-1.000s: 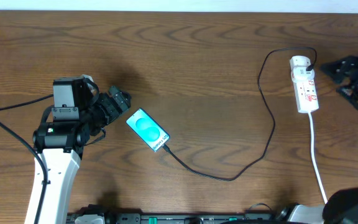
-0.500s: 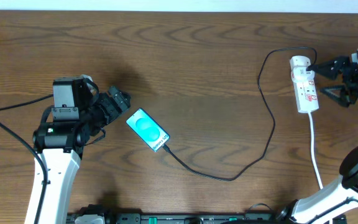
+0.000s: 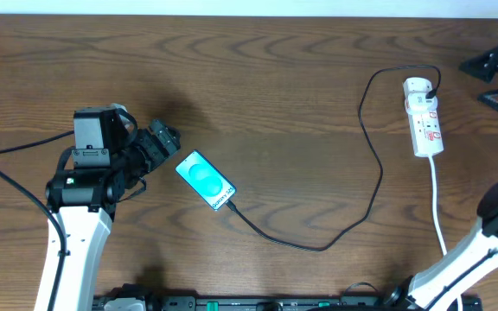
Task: Plug charger to phone and switch on socket
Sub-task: 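Move the right gripper to the white power strip's switch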
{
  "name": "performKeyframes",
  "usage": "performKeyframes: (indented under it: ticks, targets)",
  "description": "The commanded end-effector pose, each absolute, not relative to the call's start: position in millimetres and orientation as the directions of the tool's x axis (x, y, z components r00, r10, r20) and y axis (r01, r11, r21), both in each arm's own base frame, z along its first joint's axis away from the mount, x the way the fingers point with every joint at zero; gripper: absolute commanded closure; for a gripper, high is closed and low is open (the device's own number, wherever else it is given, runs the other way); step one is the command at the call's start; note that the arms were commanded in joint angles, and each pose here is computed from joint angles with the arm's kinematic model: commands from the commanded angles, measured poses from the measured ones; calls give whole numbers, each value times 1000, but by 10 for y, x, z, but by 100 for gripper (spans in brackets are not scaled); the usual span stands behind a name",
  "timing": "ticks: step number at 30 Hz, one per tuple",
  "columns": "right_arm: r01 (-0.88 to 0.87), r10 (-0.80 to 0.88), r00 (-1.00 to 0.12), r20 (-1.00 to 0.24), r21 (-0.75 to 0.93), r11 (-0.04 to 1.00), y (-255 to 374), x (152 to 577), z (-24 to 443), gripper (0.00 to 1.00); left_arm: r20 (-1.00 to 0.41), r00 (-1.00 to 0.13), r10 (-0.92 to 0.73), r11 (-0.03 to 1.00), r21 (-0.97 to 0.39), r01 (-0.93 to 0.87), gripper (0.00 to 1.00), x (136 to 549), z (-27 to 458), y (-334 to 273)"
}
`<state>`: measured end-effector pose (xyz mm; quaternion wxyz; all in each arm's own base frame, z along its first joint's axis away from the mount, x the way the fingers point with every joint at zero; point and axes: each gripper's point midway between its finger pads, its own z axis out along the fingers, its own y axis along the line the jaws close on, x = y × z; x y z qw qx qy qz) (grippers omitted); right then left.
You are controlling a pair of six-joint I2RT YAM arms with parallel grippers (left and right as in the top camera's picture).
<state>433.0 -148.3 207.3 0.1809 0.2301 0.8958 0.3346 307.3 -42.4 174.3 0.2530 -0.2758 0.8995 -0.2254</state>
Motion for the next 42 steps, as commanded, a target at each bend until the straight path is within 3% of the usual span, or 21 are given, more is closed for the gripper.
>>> performKeyframes:
  ticks: [1,25,42]
  targets:
    - [334,554,-823,-124,684,649,-1623,4399,1843,1,-335,-717,-612,750,-533,-391,3,3055,1717,-396]
    - [321,474,-880,-32,696,643,-1696,4482,917,1,-353,-702,-618,758,-504,-414,3,3056,1694,-321]
    - [213,396,-911,-112,695,687,-1477,4700,865,1,-302,-725,-619,759,-468,-453,3,3094,1475,-311]
